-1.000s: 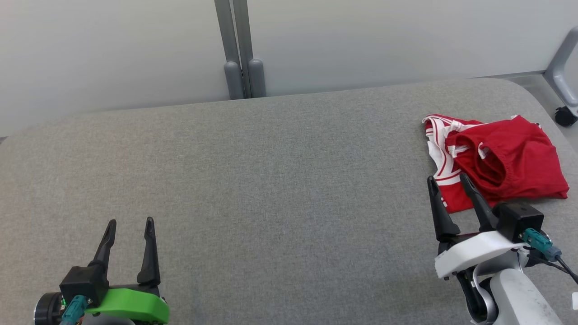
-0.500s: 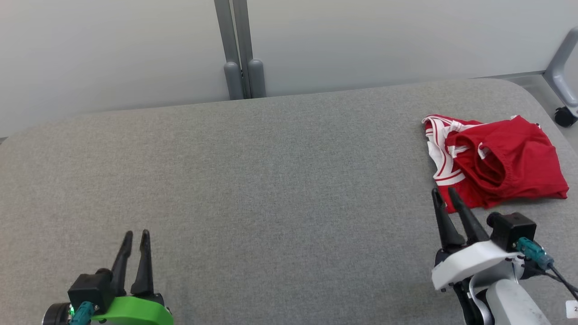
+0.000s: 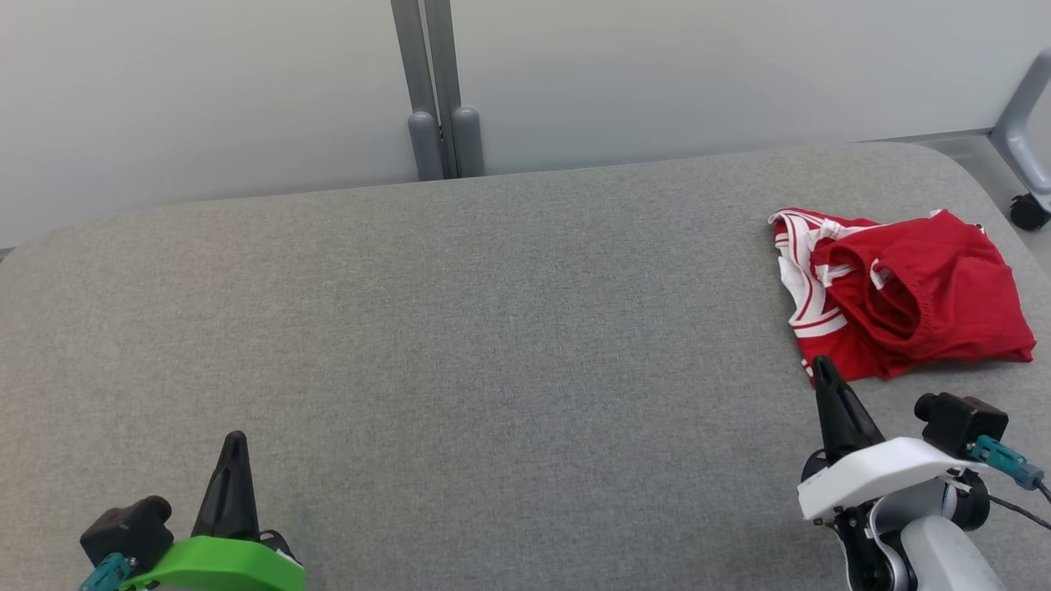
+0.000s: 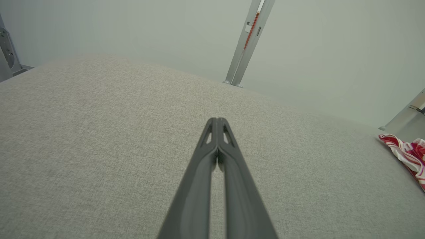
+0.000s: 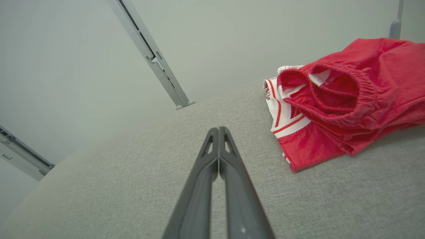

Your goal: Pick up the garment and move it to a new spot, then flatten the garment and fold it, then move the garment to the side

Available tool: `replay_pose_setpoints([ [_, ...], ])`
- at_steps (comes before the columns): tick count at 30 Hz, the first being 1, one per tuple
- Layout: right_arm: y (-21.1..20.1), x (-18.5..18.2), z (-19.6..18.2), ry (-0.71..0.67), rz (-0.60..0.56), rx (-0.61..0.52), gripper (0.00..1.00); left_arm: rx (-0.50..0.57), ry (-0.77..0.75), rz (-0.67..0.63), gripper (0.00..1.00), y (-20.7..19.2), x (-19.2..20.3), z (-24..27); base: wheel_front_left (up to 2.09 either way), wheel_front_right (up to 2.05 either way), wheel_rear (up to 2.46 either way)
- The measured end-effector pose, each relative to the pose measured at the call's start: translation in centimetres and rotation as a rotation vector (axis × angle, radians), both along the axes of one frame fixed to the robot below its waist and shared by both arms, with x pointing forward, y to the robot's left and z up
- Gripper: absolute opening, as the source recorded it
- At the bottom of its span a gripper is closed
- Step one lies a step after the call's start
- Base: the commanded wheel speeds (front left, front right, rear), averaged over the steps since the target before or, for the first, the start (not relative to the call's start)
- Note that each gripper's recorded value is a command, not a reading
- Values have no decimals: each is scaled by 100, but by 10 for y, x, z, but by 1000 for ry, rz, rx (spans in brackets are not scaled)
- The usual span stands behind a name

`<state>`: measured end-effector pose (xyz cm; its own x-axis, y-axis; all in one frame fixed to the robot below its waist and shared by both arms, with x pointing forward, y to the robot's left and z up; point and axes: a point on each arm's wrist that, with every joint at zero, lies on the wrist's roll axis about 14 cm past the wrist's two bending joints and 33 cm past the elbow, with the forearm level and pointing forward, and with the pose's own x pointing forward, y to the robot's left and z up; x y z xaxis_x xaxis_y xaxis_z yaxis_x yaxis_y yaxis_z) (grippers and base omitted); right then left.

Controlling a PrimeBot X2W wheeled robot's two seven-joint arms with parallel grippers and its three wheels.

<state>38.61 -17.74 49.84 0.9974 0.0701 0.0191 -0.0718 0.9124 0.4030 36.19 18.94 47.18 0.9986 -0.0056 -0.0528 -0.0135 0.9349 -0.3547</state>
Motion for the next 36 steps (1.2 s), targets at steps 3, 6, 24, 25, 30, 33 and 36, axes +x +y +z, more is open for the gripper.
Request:
replay_pose_setpoints([
  [3, -2, 0, 0, 8, -10, 49, 0, -52, 6, 12, 0, 1, 0, 0, 0, 0, 0],
  [6, -4, 1, 0, 16, -20, 98, 0, -103, 9, 22, 0, 3, 1, 1, 0, 0, 0],
  [24, -12, 2, -1, 53, -60, 356, 0, -369, 22, 64, 0, 8, 6, 3, 0, 0, 0],
  [25, -13, 2, -1, 54, -62, 366, 0, -385, 22, 65, 0, 8, 6, 3, 0, 0, 0],
  [30, -13, 2, -1, 60, -66, 432, 0, -454, 19, 72, 0, 8, 9, 5, 0, 0, 0],
  [33, -14, 3, -1, 62, -70, 469, 0, -485, 22, 75, 0, 9, 9, 5, 0, 0, 0],
  [36, -15, 3, 0, 64, -73, 504, 0, -528, 21, 78, 0, 9, 10, 6, 0, 0, 0],
])
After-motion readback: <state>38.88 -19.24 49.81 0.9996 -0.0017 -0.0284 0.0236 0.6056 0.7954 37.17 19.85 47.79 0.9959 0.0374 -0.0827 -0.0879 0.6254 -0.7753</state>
